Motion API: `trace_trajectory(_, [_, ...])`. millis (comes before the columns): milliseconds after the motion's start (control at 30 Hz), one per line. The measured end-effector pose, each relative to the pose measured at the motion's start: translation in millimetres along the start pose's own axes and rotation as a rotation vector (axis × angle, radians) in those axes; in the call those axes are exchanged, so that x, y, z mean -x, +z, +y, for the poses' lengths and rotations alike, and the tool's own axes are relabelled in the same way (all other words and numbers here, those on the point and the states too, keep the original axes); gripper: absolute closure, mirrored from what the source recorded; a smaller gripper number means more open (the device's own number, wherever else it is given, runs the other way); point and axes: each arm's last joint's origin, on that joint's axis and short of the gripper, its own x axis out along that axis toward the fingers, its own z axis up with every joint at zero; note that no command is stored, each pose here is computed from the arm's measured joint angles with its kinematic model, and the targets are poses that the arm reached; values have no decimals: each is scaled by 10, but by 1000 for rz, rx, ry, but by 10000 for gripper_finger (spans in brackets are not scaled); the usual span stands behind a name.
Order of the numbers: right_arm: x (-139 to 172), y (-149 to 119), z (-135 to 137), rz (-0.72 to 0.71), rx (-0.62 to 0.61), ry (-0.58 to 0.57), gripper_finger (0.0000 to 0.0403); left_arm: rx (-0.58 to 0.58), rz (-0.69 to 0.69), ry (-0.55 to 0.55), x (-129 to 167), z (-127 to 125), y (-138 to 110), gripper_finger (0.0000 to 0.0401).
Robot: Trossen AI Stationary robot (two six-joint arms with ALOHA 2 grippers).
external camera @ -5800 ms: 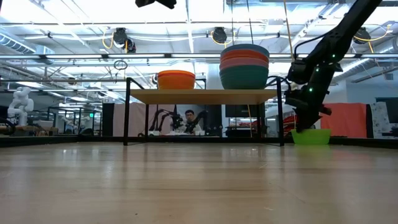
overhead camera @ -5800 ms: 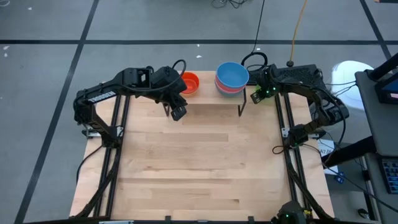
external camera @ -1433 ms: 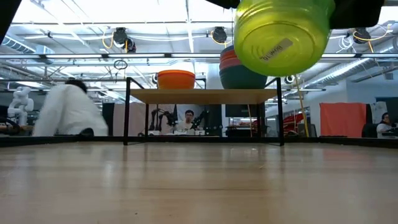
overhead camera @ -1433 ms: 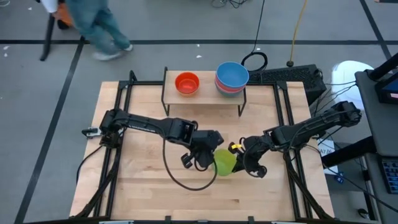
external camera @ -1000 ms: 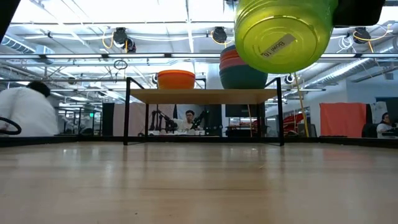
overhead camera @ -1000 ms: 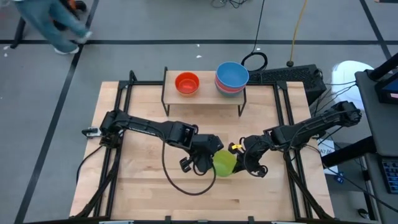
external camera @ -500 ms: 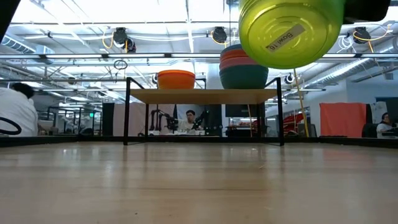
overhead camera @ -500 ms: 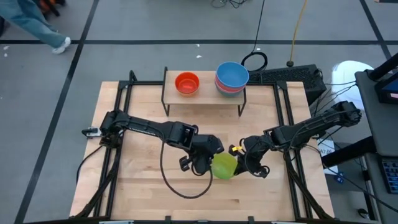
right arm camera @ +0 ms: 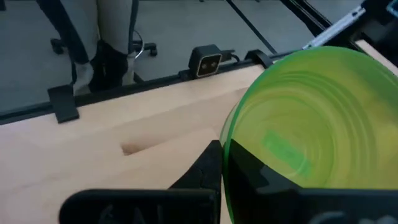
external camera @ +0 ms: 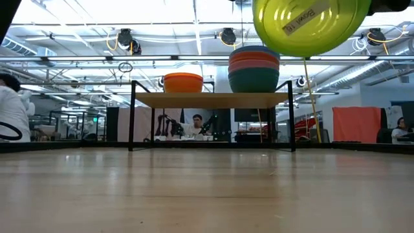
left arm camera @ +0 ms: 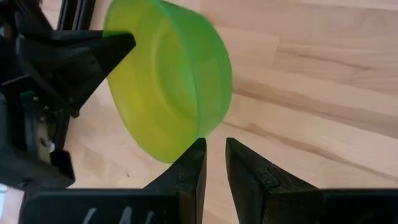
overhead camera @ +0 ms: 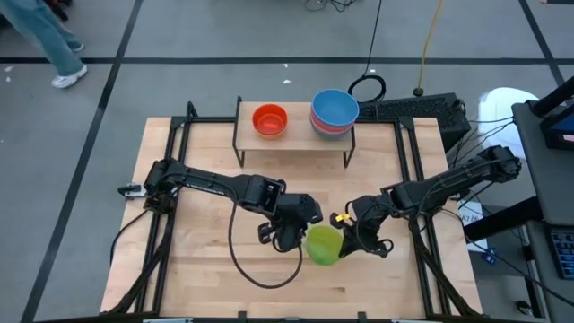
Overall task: Place and stack bowls onto a shelf
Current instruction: Stack the transparent green bowl on top of the transparent orange bowl on the shelf
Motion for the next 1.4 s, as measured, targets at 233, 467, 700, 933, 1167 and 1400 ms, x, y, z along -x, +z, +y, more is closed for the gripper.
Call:
trace_trajectory(233, [-16, 36, 26, -31, 134, 22, 403, -78, -104, 6, 3, 34, 41, 334])
trace_trajectory(467, [-47, 24, 21, -45, 188, 43, 403, -89, -165, -11, 12, 50, 28, 334])
trace_trajectory(700, [-62, 20, -5, -52, 198, 32, 403, -104, -157, -13, 18, 62, -18, 334])
trace_trajectory(933, [-60, 37, -15, -69, 208, 24, 403, -145, -187, 57, 35, 130, 7, 334])
trace_trajectory(1167, [-92, 18, -49, -91, 212, 31, 403, -52, -294, 20, 54, 142, 25, 334])
trace_trajectory(1400, [-136, -25, -53, -82, 194, 59, 403, -15, -348, -23, 56, 123, 44, 334])
